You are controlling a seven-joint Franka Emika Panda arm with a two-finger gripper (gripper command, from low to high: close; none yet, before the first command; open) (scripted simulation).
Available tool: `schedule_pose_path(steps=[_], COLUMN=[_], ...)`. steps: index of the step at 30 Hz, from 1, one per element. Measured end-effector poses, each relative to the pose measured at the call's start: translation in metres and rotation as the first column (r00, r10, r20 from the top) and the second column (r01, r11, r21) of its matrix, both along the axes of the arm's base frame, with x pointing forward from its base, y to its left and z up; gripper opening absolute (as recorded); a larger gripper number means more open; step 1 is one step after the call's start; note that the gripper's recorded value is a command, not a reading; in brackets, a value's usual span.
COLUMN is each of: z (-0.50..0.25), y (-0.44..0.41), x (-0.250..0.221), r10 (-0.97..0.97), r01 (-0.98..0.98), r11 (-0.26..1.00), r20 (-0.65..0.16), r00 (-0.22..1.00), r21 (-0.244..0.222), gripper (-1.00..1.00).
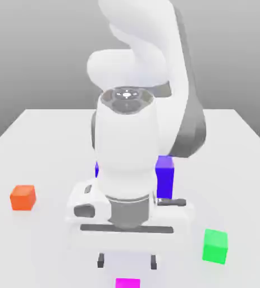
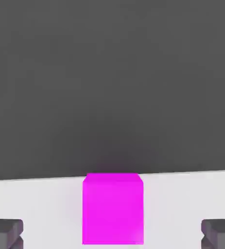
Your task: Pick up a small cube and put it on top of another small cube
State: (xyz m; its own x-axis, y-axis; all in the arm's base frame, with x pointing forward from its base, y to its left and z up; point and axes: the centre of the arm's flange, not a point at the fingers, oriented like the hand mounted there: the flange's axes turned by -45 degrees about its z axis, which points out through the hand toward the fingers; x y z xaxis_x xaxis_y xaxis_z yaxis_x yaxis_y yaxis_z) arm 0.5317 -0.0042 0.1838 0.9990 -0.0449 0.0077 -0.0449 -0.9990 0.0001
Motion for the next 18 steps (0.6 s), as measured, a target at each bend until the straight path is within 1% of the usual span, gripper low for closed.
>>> schedule_pose_path(steps=[3, 4, 10, 15, 16, 18], z=[-0.044, -0.053, -0.057, -0.004, 0.007, 0.023], y=[0.0, 0.0, 0.0, 0.0, 0.013, 0.061], x=[-0.001, -0.002, -0.002, -0.002, -0.006, -0.025], r10=[-0.001, -0.001, 0.0, 0.0, 0.04, 0.192], r01=[0.001, 0.001, 0.0, 0.0, -0.04, -0.192], r11=[1.0, 1.0, 1.0, 1.0, 0.999, 0.981], r20=[-0.007, -0.007, -0.007, -0.008, -0.008, -0.006], r00=[1.0, 1.0, 1.0, 1.0, 0.999, 0.981], r21=[0.0, 0.0, 0.0, 0.001, 0.005, 0.015], gripper=[0.0, -1.0, -1.0, -1.0, -1.0, -1.0])
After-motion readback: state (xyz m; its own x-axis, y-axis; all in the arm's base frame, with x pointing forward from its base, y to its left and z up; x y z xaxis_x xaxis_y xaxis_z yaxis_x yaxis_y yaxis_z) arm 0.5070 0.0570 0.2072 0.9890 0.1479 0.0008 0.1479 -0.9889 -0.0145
